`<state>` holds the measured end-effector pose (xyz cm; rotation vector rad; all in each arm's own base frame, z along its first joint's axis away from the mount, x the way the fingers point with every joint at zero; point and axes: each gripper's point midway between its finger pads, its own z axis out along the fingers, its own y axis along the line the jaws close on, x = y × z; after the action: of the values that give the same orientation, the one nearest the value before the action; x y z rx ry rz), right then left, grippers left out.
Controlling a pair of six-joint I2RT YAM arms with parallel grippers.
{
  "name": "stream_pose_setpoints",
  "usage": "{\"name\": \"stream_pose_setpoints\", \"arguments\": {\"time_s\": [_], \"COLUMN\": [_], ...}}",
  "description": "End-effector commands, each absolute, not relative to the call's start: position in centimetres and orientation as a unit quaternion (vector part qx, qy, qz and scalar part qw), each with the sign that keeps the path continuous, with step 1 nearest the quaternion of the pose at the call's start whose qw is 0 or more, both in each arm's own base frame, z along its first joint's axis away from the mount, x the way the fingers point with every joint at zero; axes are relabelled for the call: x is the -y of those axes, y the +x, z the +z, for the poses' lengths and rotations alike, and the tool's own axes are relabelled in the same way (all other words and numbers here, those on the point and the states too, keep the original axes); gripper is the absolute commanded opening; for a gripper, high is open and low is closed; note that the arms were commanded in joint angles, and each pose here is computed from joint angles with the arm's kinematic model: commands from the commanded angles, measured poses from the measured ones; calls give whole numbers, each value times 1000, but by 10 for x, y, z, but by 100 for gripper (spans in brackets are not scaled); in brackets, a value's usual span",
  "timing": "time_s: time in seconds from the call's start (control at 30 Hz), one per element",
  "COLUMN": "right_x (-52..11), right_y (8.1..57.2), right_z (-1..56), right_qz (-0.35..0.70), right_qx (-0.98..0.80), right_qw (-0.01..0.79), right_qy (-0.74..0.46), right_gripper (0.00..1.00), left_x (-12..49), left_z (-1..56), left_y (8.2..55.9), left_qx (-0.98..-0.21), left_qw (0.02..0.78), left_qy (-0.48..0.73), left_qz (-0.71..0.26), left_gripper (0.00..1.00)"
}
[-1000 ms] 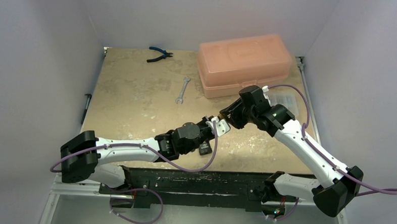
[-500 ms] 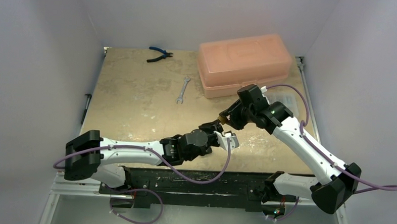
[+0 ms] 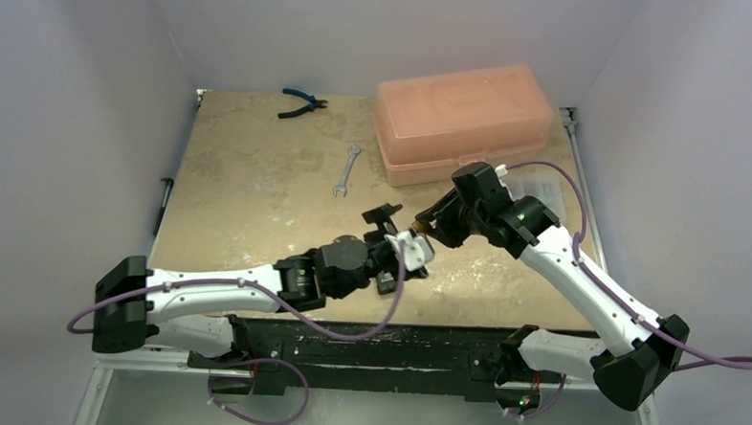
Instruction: Unlock with the key
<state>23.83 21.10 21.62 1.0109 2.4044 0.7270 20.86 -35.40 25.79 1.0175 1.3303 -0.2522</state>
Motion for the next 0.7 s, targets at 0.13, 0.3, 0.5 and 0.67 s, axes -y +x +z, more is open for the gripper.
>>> {"name": "stream_pose_setpoints", "arguments": {"time_s": [0.13,0.3,0.5,0.67], "right_x": [-206,-205,-204,-204], "right_y": [239,238,239,239], "right_z": [241,246,250,252], "right_qz": [299,305,309,313], "right_qx": [-843,-840,-835,-834], "right_qw": [247,252,258,259], "right_qy": [372,372,374,374], "right_gripper": [0,0,0,0], "left_x": [324,327,340,347], "left_z": [285,290,288,284], "left_y": [216,209,205,202], "left_qx": [-619,-595,-586,-587], "left_qw": [623,586,555,537], "left_qy": [281,237,231,240], "left_qz": [-386,-496,-543,-557], "left_gripper": [75,61,51,47]}}
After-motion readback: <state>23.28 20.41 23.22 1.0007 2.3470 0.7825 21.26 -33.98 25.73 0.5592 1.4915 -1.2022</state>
